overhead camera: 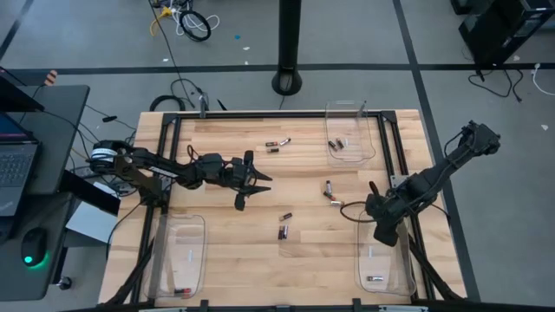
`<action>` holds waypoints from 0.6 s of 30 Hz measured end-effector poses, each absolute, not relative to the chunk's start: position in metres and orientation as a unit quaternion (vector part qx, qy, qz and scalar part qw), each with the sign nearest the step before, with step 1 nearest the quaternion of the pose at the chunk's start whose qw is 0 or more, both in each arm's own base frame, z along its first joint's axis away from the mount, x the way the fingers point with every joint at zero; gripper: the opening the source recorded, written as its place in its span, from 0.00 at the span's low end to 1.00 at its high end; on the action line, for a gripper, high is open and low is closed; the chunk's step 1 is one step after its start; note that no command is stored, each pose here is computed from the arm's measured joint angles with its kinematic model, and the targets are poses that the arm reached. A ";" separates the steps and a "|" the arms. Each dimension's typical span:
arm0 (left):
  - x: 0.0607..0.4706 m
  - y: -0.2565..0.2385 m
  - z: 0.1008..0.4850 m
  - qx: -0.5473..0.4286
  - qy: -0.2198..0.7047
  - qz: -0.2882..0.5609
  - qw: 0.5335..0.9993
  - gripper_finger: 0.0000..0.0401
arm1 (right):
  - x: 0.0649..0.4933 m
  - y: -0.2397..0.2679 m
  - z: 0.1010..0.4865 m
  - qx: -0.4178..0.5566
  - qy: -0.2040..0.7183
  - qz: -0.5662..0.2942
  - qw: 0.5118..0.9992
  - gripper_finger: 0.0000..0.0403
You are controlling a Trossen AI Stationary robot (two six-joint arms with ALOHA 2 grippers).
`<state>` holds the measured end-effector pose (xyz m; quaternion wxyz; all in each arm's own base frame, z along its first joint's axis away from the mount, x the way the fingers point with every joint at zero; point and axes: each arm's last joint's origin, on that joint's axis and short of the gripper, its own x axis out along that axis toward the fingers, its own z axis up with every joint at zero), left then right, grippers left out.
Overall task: Sort batteries
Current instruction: Put the white battery into the bottom right transparent bin
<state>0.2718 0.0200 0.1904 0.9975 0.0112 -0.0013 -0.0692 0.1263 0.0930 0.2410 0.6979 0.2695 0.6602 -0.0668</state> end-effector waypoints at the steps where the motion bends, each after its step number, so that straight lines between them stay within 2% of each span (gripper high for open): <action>1: 0.272 0.020 0.190 0.011 -0.001 -0.069 0.998 0.36 | 0.128 0.094 0.237 0.268 0.660 -0.064 0.700 0.15; 9: 0.272 0.020 0.189 0.010 0.007 -0.069 0.998 0.36 | 0.136 0.102 0.194 0.250 0.654 -0.038 0.713 0.15; 18: 0.272 0.020 0.188 0.009 0.012 -0.067 0.998 0.36 | 0.135 0.112 0.172 0.187 0.692 -0.049 0.696 0.15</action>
